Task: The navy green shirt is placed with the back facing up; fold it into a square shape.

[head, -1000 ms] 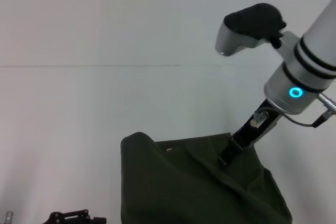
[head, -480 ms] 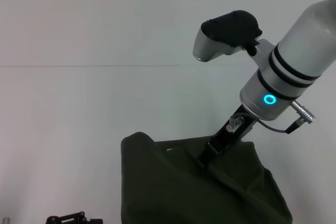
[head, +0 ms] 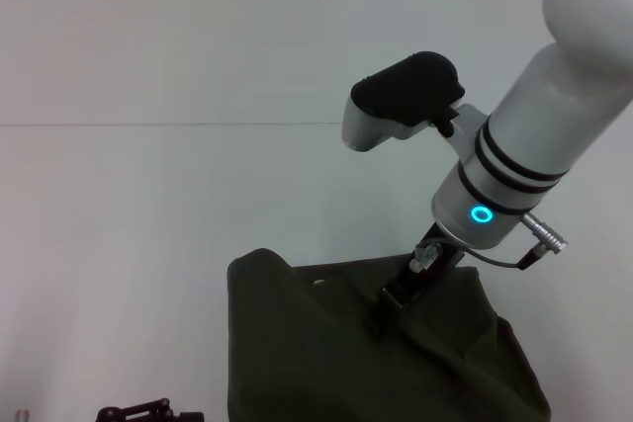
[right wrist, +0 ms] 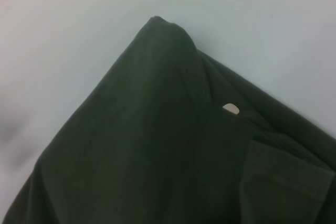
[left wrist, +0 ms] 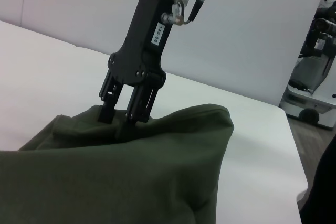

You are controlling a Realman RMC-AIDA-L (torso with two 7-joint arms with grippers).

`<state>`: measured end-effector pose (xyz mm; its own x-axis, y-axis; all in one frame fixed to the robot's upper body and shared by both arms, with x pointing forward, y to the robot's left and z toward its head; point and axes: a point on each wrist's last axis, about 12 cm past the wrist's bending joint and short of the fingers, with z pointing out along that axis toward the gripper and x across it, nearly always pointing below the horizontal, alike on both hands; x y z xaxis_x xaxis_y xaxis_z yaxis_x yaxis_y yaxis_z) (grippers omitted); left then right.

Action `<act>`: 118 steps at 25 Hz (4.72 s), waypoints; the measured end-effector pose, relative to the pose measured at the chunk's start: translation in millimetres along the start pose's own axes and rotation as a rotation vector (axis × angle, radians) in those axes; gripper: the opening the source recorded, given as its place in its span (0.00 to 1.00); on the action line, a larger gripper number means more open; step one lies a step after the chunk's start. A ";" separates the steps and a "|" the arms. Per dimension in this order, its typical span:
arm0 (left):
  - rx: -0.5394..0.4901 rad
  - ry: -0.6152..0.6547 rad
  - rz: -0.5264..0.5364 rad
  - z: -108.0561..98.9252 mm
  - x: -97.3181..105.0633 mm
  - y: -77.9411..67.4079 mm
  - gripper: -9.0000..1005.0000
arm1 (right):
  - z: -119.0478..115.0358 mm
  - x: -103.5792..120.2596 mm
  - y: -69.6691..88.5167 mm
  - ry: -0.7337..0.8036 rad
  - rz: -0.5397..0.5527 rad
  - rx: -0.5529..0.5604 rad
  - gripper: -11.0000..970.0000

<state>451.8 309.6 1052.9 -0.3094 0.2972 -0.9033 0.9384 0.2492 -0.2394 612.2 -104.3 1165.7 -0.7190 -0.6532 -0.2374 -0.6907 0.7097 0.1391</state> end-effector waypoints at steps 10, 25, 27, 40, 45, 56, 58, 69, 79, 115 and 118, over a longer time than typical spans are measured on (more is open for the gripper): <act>-0.006 -0.001 -0.004 -0.2 1.7 -0.8 0.95 | 8.9 1.1 -0.2 0.011 -0.001 0.019 0.65; 0.001 -0.008 -0.001 0.7 0.2 -1.0 0.94 | 10.4 1.1 5.0 0.018 -0.036 0.032 0.37; 0.001 -0.008 -0.002 0.6 0.4 -1.2 0.94 | 10.4 1.3 4.8 0.018 -0.035 0.032 0.31; -0.004 -0.020 -0.007 -1.5 0.8 -2.3 0.94 | 1.5 7.3 -0.5 -0.042 0.008 0.030 0.04; -0.002 -0.021 -0.011 -1.3 0.5 -2.3 0.94 | -8.8 25.6 -14.0 -0.110 0.097 0.008 0.03; 0.034 -0.031 -0.037 -2.0 -5.8 -1.7 0.94 | -9.2 69.5 -42.7 -0.194 0.270 -0.038 0.03; 0.046 -0.037 -0.043 -0.9 -7.3 -1.9 0.94 | -9.1 74.9 -47.3 -0.216 0.294 -0.048 0.03; 0.089 -0.107 -0.116 11.5 -18.6 2.6 0.94 | -13.4 96.5 -74.1 -0.386 0.409 -0.115 0.04; 0.097 -0.130 -0.148 20.1 -26.1 6.5 0.94 | -3.7 110.9 -88.9 -0.438 0.471 -0.093 0.06; 0.106 -0.206 -0.466 30.7 -63.0 35.8 0.94 | 3.7 204.6 -100.5 -0.876 -0.050 -0.304 0.84; 0.107 -0.217 -0.470 31.5 -64.1 36.5 0.94 | 11.2 201.9 -91.8 -0.866 -0.125 -0.315 0.88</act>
<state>510.7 270.6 1090.8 -0.6723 -0.0248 -0.7399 0.7200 0.2104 -0.6613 531.3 -298.3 1094.2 -0.4171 -0.2051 -0.8854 -0.8394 0.4605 0.2888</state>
